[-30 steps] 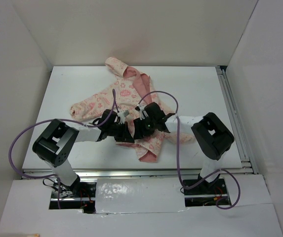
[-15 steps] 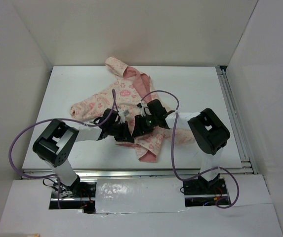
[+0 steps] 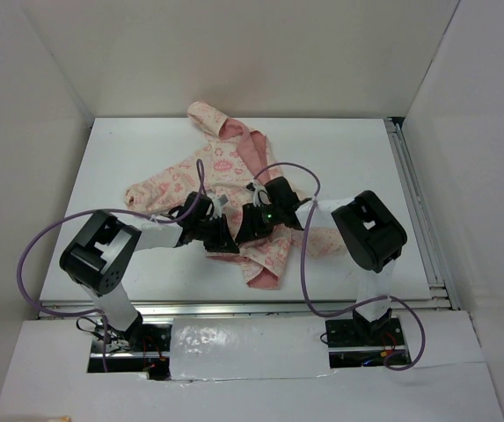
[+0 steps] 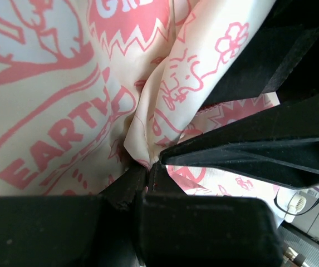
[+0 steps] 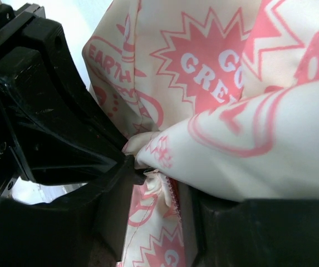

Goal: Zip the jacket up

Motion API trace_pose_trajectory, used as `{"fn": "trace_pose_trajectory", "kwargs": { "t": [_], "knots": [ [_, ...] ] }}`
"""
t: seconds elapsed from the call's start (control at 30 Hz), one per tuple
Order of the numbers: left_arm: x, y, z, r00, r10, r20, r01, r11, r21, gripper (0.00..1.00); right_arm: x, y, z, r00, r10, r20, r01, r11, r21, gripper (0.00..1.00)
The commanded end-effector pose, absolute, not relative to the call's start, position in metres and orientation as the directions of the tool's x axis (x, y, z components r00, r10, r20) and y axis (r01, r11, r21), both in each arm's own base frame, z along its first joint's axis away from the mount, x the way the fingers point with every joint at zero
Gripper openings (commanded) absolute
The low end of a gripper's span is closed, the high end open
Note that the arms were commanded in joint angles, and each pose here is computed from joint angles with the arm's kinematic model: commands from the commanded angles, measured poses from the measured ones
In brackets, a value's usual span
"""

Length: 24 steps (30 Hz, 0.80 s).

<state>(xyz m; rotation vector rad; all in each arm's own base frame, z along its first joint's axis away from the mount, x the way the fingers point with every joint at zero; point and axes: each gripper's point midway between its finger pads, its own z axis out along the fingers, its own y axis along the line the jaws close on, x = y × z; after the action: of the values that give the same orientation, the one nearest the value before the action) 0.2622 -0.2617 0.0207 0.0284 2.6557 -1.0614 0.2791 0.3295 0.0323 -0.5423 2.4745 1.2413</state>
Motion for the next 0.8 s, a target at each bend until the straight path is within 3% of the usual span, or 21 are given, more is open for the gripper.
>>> {"fn": "trace_pose_trajectory", "kwargs": {
  "t": [0.0, 0.33, 0.77],
  "knots": [
    [0.265, -0.244, -0.006, -0.961, -0.117, -0.250, 0.055, 0.805, -0.591, 0.00, 0.264, 0.339, 0.040, -0.870, -0.224, -0.440, -0.491, 0.479, 0.728, 0.41],
    [0.268, -0.232, -0.011, -0.959, -0.165, -0.229, -0.002, 0.816, -0.578, 0.00, 0.256, 0.334, 0.041, -0.865, -0.225, -0.448, -0.500, 0.448, 0.741, 0.31],
    [0.271, -0.224, -0.013, -0.958, -0.190, -0.216, -0.031, 0.814, -0.580, 0.00, 0.247, 0.331, 0.060, -0.834, -0.229, -0.502, -0.551, 0.366, 0.750, 0.36]
  ]
}}
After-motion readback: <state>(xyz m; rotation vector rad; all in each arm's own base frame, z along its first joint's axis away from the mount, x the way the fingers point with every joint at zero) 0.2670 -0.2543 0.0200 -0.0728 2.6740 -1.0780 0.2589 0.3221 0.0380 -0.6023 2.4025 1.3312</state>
